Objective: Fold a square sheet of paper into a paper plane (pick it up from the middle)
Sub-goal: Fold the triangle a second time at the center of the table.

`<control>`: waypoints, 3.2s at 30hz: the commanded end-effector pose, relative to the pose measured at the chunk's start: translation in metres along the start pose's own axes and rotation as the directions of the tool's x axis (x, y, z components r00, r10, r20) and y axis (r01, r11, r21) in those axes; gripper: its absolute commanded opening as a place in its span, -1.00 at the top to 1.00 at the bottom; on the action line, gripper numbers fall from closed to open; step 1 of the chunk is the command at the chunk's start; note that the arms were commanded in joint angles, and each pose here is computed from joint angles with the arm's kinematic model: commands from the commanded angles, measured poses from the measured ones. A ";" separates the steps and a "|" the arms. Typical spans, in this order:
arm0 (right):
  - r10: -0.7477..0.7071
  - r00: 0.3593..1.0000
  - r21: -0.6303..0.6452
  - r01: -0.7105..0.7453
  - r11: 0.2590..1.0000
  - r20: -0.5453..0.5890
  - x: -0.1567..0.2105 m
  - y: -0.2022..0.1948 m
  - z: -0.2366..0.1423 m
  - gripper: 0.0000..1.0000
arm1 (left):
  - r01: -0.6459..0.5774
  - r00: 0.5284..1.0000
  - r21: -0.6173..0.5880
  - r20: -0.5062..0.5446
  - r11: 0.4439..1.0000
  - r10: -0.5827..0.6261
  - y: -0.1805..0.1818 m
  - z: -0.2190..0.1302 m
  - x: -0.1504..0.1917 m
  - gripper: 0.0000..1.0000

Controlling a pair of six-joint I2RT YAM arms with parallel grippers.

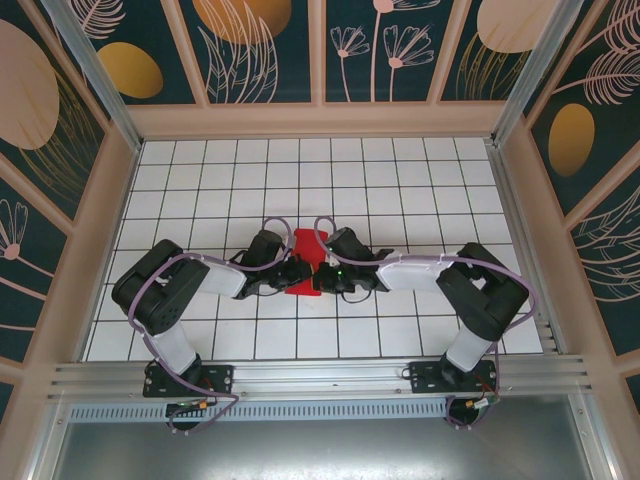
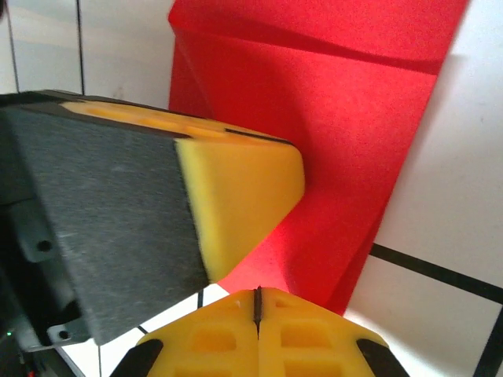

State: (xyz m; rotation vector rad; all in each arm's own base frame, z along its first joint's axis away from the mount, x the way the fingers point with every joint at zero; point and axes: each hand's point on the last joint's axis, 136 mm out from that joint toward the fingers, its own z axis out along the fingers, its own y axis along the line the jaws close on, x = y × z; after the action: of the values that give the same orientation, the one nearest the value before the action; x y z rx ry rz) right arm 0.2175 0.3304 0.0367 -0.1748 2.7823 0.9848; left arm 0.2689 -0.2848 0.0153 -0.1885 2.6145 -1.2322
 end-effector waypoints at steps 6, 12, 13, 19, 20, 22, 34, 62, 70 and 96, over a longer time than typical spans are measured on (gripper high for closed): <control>-0.007 1.000 0.013 0.007 1.000 -0.017 0.002 -0.006 0.006 1.00 | 0.057 0.997 -0.121 -0.035 0.991 -0.062 0.034 -0.002 0.017 0.89; 0.009 0.999 0.040 -0.007 0.999 -0.046 0.010 -0.018 0.012 1.00 | 0.056 0.998 -0.117 -0.031 0.992 -0.060 0.032 -0.002 0.016 0.89; 0.011 0.999 0.042 -0.009 0.999 -0.048 0.011 -0.020 0.013 1.00 | 0.056 0.998 -0.119 -0.031 0.991 -0.060 0.033 -0.002 0.016 0.89; 0.010 0.998 0.032 -0.008 0.999 -0.064 0.014 -0.019 0.015 1.00 | 0.057 0.998 -0.121 -0.032 0.991 -0.061 0.034 -0.002 0.017 0.89; 0.012 0.998 0.036 -0.010 0.999 -0.067 0.015 -0.021 0.016 1.00 | 0.058 0.998 -0.121 -0.031 0.991 -0.062 0.033 -0.002 0.016 0.89; 0.015 0.997 0.043 -0.012 0.999 -0.074 0.017 -0.023 0.018 1.00 | 0.059 0.998 -0.123 -0.030 0.991 -0.063 0.034 -0.002 0.016 0.89; 0.017 0.994 0.088 -0.008 0.996 -0.107 0.028 -0.035 0.015 1.00 | 0.068 0.997 -0.167 -0.020 0.984 -0.072 0.044 -0.003 0.017 0.90; -0.039 0.999 0.012 0.039 0.999 0.026 -0.005 0.001 -0.007 1.00 | 0.056 0.998 -0.118 -0.031 0.991 -0.060 0.032 -0.002 0.015 0.92; -0.042 0.999 0.015 0.042 0.999 -0.008 -0.001 -0.004 0.005 1.00 | 0.048 0.998 -0.099 -0.024 0.994 -0.051 0.025 -0.004 0.013 0.92; -0.048 0.998 0.146 0.055 0.988 -0.051 0.013 -0.039 0.010 1.00 | -0.034 0.999 -0.095 0.033 0.995 0.038 0.005 -0.008 -0.009 0.86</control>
State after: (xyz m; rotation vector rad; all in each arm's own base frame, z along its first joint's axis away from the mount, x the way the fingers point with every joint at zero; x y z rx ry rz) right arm 0.2152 0.3190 0.0177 -0.2514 2.8119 0.8876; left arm 0.2744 -0.2786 0.0286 -0.1749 2.6040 -1.1429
